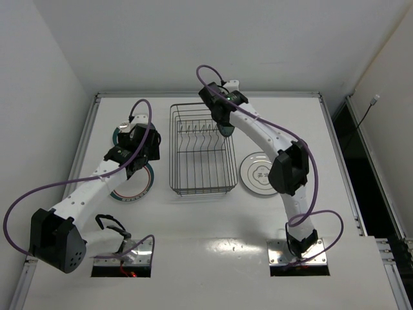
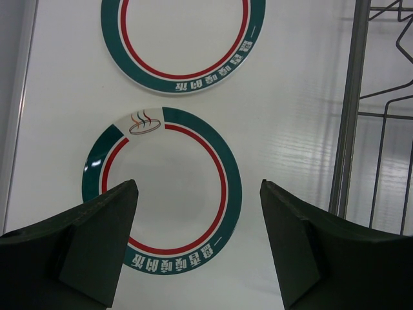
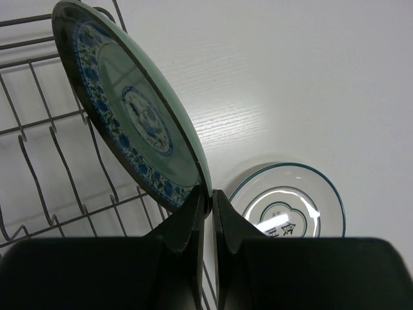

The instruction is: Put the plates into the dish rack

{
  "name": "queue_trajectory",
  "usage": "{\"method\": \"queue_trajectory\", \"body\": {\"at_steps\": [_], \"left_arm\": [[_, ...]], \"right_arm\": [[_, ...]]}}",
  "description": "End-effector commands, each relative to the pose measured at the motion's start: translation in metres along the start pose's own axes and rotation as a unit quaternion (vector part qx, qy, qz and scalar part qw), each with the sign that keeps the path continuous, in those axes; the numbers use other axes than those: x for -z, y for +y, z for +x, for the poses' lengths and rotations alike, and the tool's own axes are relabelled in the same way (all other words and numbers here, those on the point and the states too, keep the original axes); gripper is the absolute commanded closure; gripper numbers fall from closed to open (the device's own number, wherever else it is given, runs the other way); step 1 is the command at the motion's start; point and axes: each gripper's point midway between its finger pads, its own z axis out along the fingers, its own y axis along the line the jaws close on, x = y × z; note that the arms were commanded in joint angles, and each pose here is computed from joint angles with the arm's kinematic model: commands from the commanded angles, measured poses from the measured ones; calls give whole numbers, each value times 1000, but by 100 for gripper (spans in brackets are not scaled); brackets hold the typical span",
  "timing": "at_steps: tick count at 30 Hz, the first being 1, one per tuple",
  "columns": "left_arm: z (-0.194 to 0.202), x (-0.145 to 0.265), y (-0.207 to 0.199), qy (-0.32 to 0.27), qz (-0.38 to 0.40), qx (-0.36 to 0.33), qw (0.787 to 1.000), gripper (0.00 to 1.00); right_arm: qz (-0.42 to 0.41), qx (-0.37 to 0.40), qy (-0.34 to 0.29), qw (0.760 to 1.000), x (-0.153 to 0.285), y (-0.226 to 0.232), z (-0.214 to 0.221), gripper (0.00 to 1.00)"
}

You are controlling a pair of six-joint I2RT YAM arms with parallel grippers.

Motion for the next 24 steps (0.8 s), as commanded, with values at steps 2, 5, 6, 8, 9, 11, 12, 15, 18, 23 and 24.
{"method": "queue_trajectory", "body": {"at_steps": [2,5,6,8,9,11,12,15,18,23,24], "left_arm": [[-12,2,-2,-17,0,11,1000,26],[-12,2,-2,-17,0,11,1000,26],[-12,2,-2,-17,0,11,1000,26],[-12,2,-2,-17,0,11,1000,26],[-12,2,-2,-17,0,11,1000,26],[-12,2,-2,-17,0,11,1000,26],[-12,2,-2,-17,0,11,1000,26],[-12,2,-2,-17,0,11,1000,26],[-16,3,-3,-21,1,14,1000,26],[-16,3,-3,-21,1,14,1000,26],[-16,3,-3,-21,1,14,1000,26]], "right_arm": [[-4,-6,0,1000,2,1,-5,100],[-22,3,8,1000,2,13,1,100],[-26,6,14,1000,1,14,5,100],[-40,3,20,999,2,20,6,98],[-43,6,26,999,1,21,10,98],[-58,12,38,998,2,25,17,97],[-72,8,41,997,2,31,17,97],[-89,8,53,995,3,36,25,97],[-96,12,64,993,1,40,33,97],[-94,15,67,993,2,36,35,97],[-96,16,63,993,6,34,32,97]]}}
